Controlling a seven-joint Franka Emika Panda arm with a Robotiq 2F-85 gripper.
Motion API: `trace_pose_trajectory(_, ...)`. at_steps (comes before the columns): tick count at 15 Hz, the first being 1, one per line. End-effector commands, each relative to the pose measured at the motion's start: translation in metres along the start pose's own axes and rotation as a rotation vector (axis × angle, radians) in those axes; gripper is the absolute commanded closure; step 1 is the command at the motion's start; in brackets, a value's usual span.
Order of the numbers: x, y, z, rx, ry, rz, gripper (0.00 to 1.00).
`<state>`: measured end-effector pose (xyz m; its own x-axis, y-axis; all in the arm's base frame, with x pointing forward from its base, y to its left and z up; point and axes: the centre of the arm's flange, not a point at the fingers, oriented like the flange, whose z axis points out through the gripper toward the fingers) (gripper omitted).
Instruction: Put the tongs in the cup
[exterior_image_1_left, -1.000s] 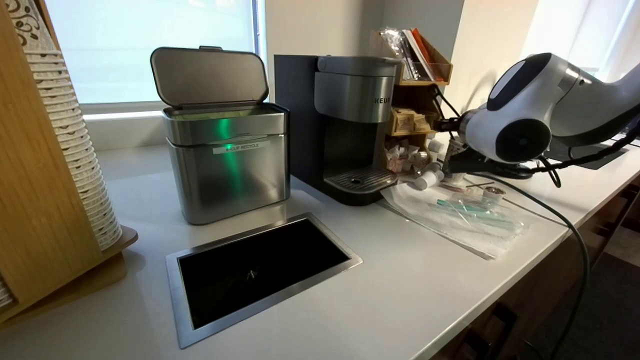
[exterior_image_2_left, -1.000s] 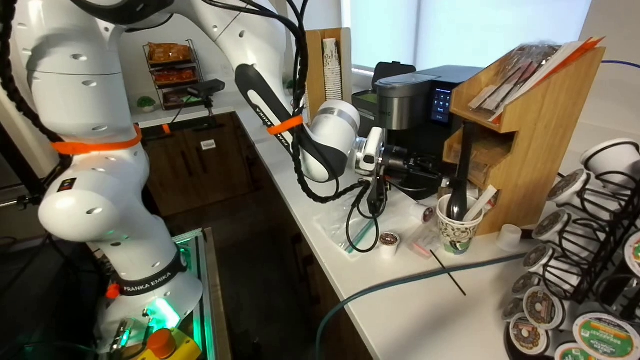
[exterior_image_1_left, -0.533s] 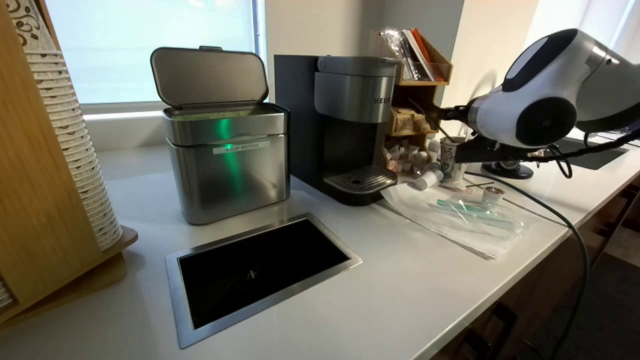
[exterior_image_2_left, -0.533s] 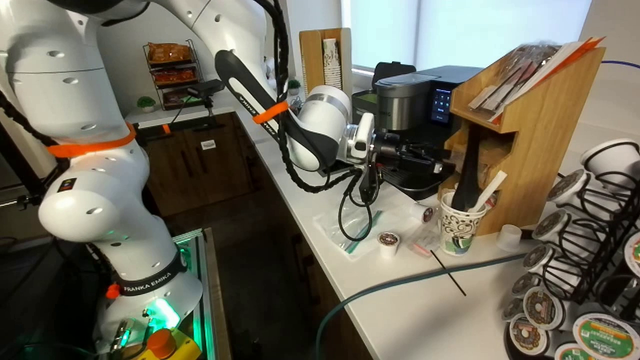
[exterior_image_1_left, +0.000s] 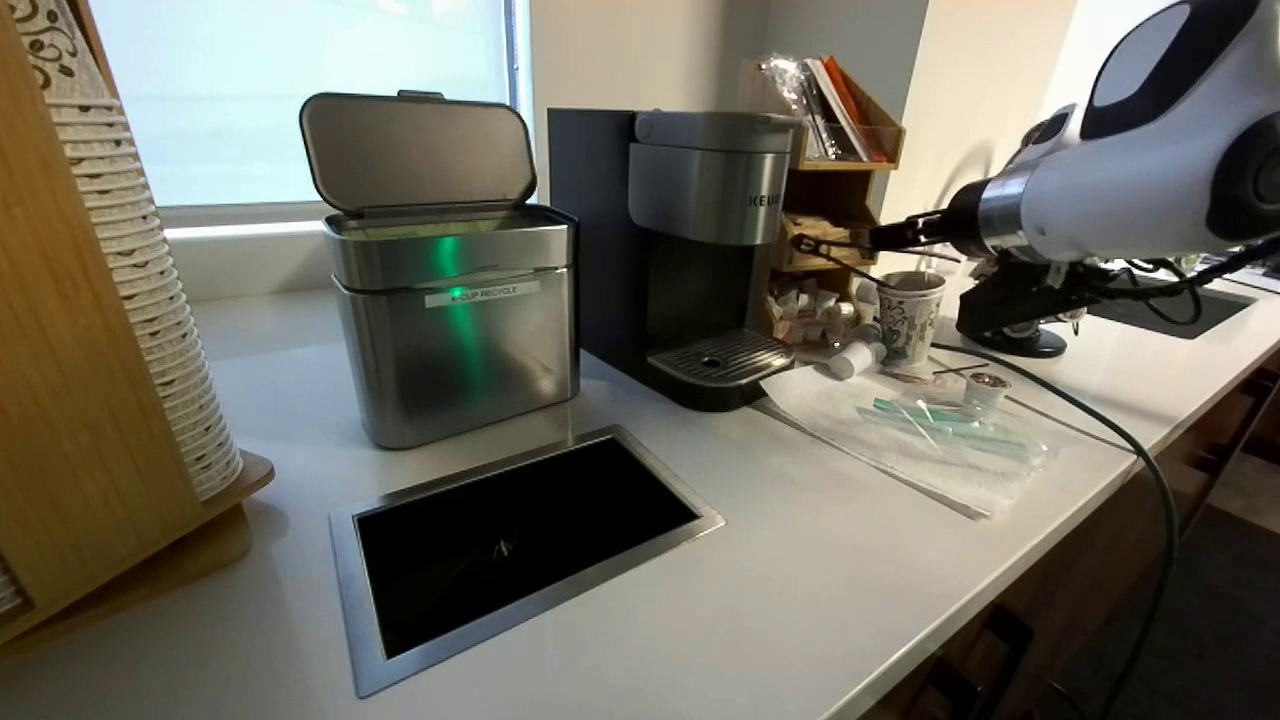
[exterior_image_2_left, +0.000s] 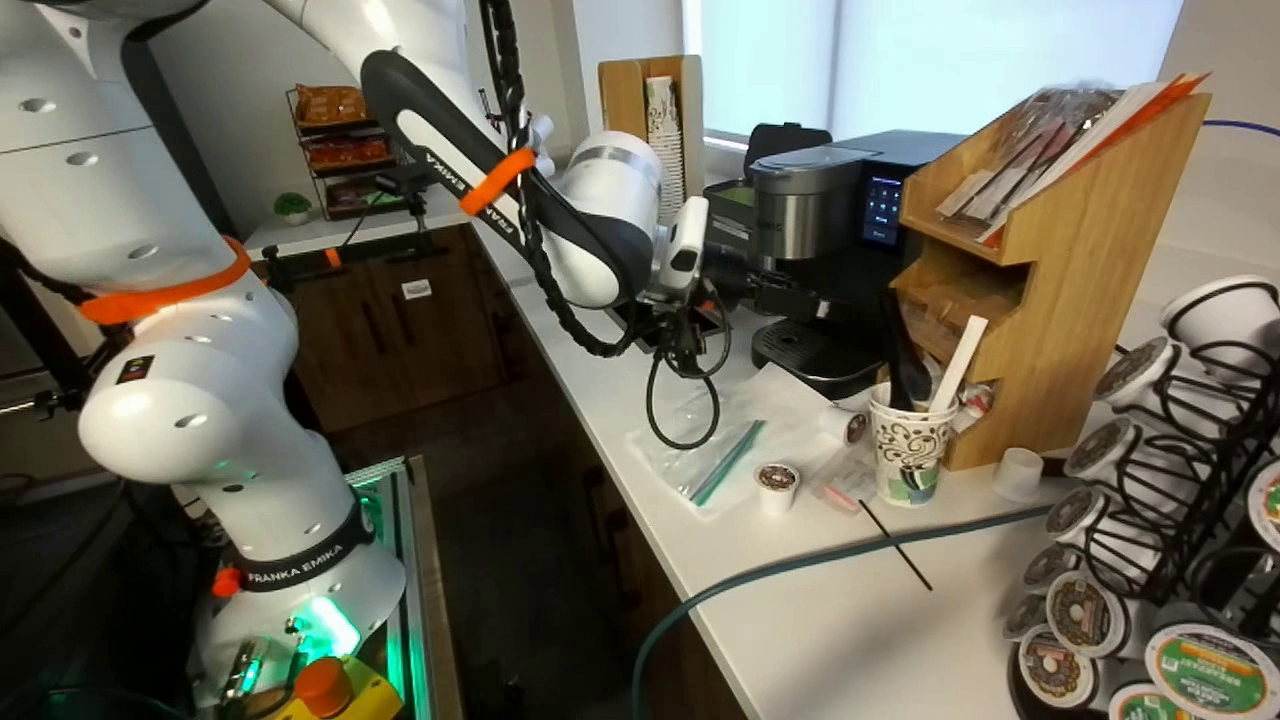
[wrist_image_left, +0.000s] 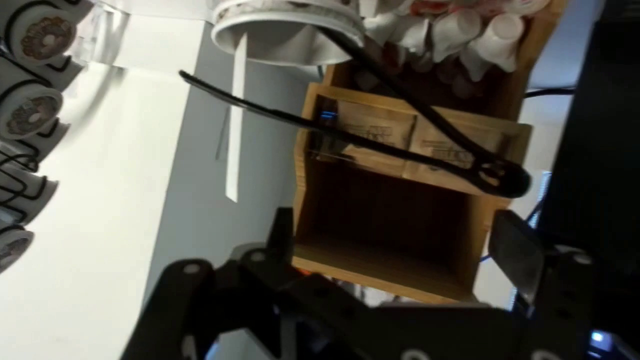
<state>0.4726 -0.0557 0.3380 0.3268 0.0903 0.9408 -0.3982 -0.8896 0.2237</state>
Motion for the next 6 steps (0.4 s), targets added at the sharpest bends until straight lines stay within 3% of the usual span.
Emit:
trace_pose_trajectory(1, 0.000, -0.010, -0.029, 0.177, -0.015, -0.083, 0.00)
trace_pose_trajectory(4, 0.014, -0.040, -0.052, 0.328, -0.021, -0.152, 0.00)
trace_pose_trajectory(5, 0.018, -0.051, -0.052, 0.328, -0.043, -0.160, 0.00)
trace_pose_trajectory(6, 0.034, -0.073, -0.064, 0.278, -0.025, -0.134, 0.00)
